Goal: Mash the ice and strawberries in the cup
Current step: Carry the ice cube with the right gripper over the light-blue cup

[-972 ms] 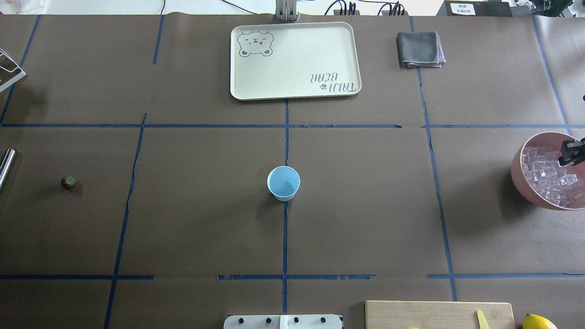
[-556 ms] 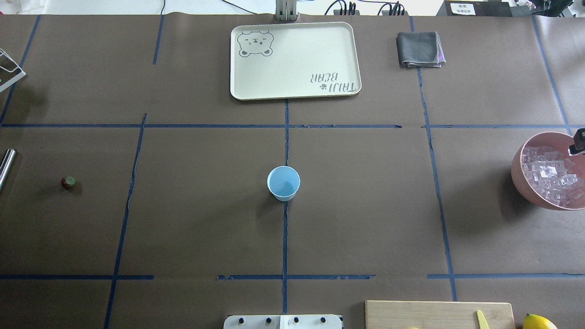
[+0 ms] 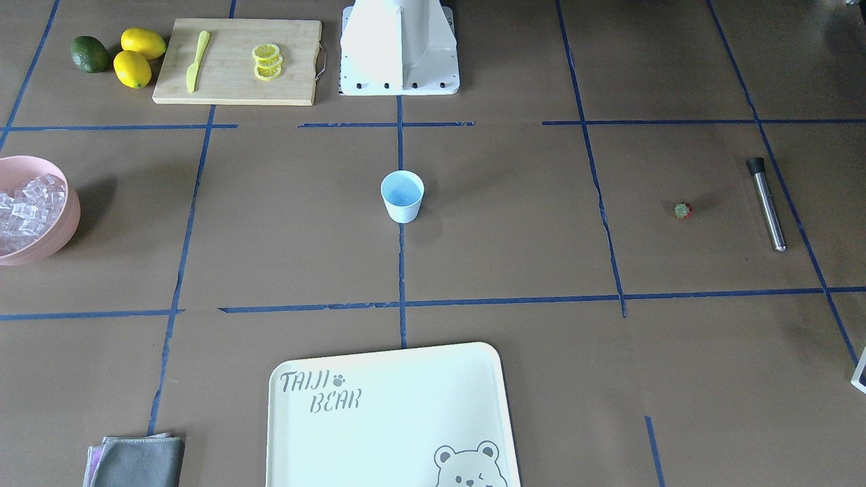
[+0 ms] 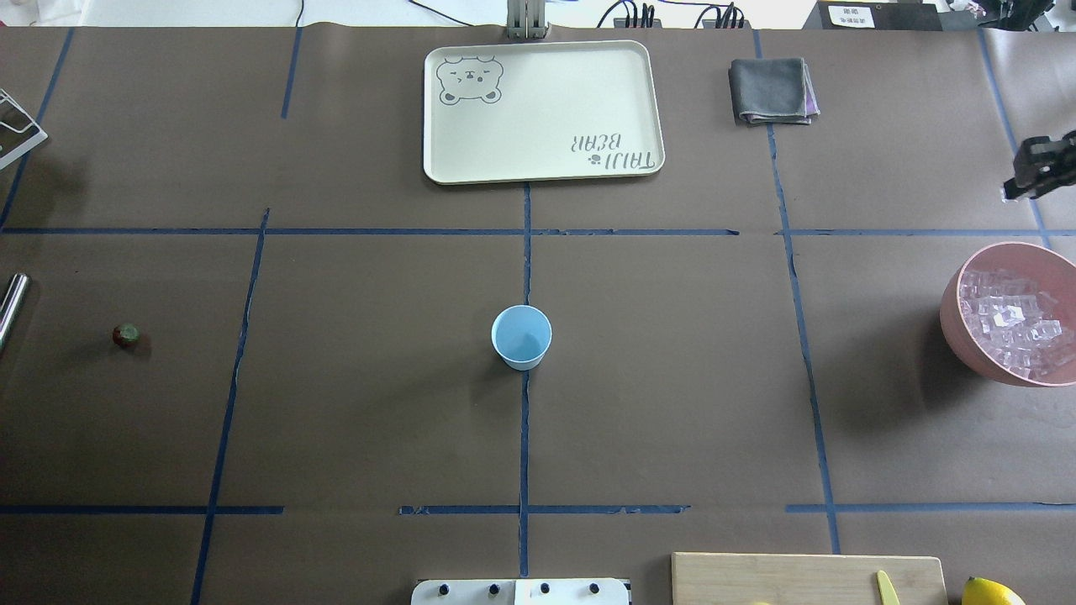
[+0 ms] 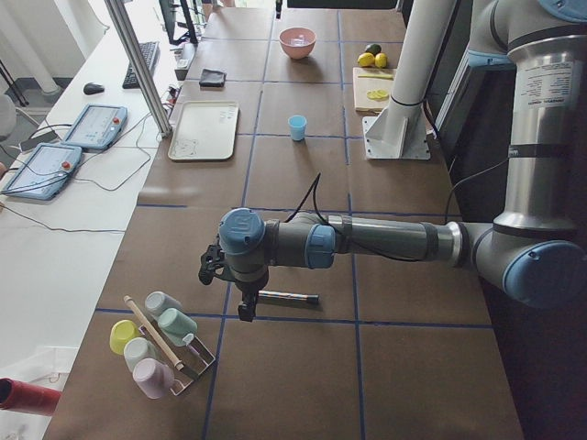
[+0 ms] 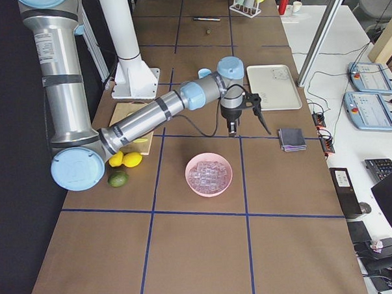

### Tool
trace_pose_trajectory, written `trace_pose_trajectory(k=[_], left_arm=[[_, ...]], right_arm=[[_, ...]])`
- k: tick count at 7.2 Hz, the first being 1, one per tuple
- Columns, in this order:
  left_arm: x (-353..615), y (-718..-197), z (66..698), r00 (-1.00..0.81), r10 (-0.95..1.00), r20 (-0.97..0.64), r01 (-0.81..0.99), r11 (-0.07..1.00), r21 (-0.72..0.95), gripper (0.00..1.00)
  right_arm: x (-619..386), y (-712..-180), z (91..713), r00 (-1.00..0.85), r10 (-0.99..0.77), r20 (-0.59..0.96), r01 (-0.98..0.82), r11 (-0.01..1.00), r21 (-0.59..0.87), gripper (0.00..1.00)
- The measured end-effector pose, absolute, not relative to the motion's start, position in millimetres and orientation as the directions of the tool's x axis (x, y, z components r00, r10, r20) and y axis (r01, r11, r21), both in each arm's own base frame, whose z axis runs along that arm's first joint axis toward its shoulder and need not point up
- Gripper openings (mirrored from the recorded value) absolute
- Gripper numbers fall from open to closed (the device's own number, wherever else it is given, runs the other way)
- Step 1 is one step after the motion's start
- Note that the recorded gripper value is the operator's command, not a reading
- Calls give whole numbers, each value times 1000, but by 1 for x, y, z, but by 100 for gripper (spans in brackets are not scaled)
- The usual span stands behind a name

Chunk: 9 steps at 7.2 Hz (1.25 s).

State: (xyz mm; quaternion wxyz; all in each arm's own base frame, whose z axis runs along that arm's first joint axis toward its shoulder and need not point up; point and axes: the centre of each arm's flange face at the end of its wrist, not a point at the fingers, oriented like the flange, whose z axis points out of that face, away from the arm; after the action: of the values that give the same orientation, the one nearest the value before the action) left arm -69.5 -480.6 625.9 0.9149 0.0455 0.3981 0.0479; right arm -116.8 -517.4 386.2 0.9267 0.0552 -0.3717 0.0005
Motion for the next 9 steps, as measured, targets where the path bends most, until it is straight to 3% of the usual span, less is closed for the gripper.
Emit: trace_pose_trajectory(k=[2, 4, 9], left_arm=[[-69, -479, 626, 676, 114, -728, -44, 992, 115, 100], [-68, -475, 624, 669, 116, -734, -41, 992, 119, 100], [-68, -464, 614, 667, 127, -734, -39, 990, 135, 100]], right_arm=[[-224, -526, 289, 721, -57, 691, -19, 995, 102, 0], [-344, -500, 207, 716, -21, 697, -62, 994, 93, 0], [-531, -398, 127, 732, -43, 680, -74, 987, 141, 0]])
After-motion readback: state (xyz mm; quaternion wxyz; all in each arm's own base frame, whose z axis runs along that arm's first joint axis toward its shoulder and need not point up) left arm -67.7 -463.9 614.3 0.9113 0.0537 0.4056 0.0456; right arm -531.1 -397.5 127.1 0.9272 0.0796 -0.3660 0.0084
